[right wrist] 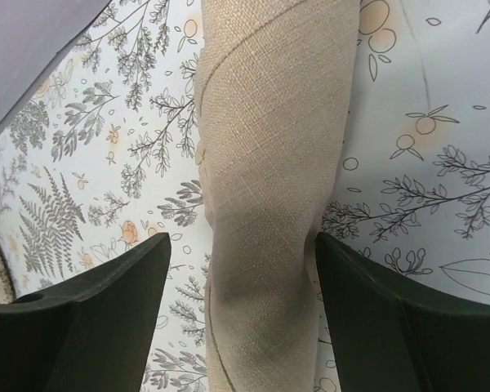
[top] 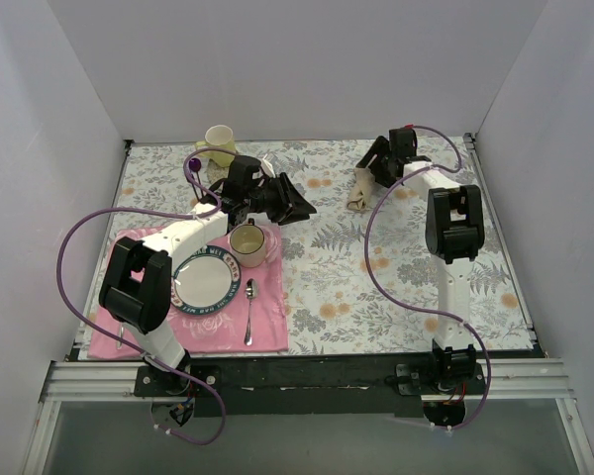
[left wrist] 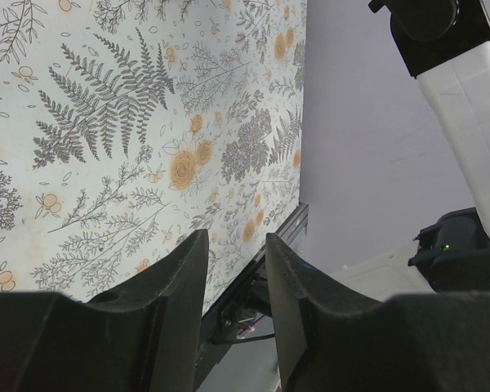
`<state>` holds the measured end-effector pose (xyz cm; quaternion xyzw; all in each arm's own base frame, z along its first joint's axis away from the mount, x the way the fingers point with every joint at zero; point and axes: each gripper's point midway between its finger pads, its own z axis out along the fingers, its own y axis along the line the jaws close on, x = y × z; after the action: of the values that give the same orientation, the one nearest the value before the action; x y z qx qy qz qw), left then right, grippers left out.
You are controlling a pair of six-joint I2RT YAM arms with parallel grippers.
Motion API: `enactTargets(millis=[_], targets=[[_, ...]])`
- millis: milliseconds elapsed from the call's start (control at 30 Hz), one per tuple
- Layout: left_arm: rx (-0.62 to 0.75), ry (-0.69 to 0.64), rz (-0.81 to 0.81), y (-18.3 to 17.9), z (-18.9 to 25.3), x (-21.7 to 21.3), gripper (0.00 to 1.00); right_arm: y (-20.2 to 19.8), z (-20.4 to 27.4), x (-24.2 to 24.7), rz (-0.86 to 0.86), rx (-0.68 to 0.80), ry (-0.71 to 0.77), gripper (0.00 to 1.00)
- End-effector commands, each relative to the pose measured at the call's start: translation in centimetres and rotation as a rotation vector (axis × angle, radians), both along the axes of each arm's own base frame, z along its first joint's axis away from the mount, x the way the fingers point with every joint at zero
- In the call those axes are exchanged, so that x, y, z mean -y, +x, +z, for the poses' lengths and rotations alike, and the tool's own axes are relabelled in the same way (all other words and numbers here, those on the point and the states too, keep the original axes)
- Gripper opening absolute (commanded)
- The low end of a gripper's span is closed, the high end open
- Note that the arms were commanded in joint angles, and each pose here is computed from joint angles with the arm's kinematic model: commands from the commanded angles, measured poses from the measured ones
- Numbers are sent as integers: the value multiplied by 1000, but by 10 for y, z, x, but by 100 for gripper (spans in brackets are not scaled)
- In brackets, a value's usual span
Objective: Fold the napkin, place the utensils inside, and roll it up
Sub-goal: Neatly place the rolled napkin to the corner
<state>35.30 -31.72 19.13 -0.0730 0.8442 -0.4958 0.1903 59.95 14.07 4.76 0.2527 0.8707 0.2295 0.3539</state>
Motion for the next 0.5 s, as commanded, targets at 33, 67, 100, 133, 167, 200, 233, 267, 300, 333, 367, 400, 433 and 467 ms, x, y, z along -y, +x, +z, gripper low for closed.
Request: enactTargets(millis=[33,67,100,133,167,200,233,267,300,333,367,400,433,467], targets=[[52,-11,-6,-4,17,-5,35,-6,35,27,21,16,-141,82],[58,-10,-6,-4,18,-6,38,-9,54,30,28,42,-165,84],[62,-8,-8,-5,18,-6,39,-13,58,34,32,40,-190,85],[74,1,-4,-4,19,-7,40,-17,64,39,42,46,-230,85],[84,7,-4,-5,19,-8,42,-24,77,42,45,48,-244,87],[92,13,-2,-6,20,-8,43,-29,83,45,45,48,-262,88],[100,21,9,-6,23,-11,44,-39,80,51,49,33,-303,88],[117,29,1,-7,25,-12,45,-48,102,52,48,60,-319,90],[129,33,-1,-9,28,-12,49,-59,107,53,57,49,-338,90],[144,39,-8,-11,33,-12,52,-77,120,51,85,65,-364,91],[173,51,-25,-14,38,-11,54,-90,129,36,130,82,-380,91],[189,57,-37,-16,42,-11,58,-107,132,32,155,66,-407,91],[194,61,-46,-19,48,-11,60,-131,149,27,178,98,-422,91],[227,49,-72,-26,60,-10,62,-149,156,8,241,126,-441,91]])
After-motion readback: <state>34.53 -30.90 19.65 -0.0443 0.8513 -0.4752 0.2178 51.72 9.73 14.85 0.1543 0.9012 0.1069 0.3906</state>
